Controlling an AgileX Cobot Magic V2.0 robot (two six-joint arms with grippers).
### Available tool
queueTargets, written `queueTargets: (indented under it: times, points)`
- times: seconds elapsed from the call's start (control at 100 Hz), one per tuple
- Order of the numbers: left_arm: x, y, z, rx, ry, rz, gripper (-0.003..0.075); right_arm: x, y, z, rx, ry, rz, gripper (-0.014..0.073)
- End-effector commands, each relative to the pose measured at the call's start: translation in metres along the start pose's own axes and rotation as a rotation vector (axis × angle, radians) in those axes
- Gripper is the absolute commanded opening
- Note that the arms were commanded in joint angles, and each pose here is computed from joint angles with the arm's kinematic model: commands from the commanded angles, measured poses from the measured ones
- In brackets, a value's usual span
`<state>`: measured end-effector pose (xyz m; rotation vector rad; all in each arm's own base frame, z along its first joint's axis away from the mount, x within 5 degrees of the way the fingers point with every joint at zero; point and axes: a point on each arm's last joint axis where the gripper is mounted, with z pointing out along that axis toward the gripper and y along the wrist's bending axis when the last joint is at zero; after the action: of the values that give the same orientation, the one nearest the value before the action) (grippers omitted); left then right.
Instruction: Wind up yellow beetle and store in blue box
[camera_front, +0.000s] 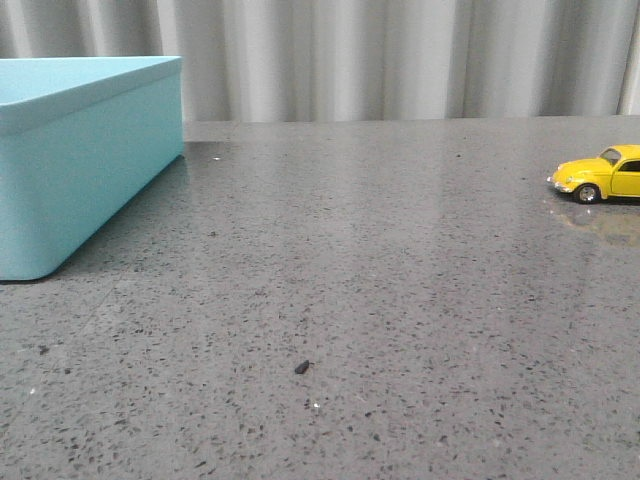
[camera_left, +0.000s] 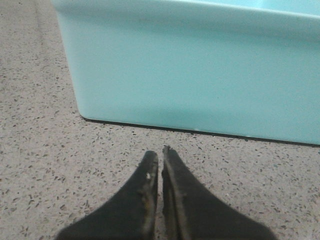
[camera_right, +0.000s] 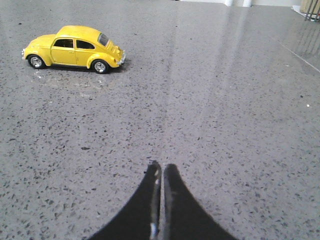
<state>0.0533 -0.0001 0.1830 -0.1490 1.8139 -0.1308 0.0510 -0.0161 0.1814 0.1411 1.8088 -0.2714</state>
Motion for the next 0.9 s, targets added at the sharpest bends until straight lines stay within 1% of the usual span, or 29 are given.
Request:
queueTargets:
  times: [0.0,0.26,0.46,0.61,0.68,0.89]
  points:
    - [0.003,0.001,0.000,0.006,-0.048,0.017,-0.0021,0.005,0.000,0.001,0.005,-0.009,-0.003,-0.0061]
    - [0.003,0.001,0.000,0.007,-0.050,0.017,-0.0021,0.005,0.000,0.001,0.005,-0.009,-0.003,-0.0061]
    - [-0.002,0.000,0.000,0.020,-0.105,0.015,-0.0021,0.005,0.000,0.001,0.005,-0.011,-0.003,-0.0061]
    - [-0.003,-0.001,0.000,0.024,-0.111,0.006,-0.0021,0.003,0.001,0.001,0.003,-0.038,-0.003,-0.0061]
    - [-0.005,-0.001,0.000,0.030,-0.134,0.003,-0.0021,0.001,0.001,0.001,0.002,-0.062,-0.003,-0.0061]
    - [-0.013,-0.003,-0.002,0.050,-0.224,0.001,-0.0021,-0.001,0.001,0.001,0.002,-0.078,-0.007,-0.0061]
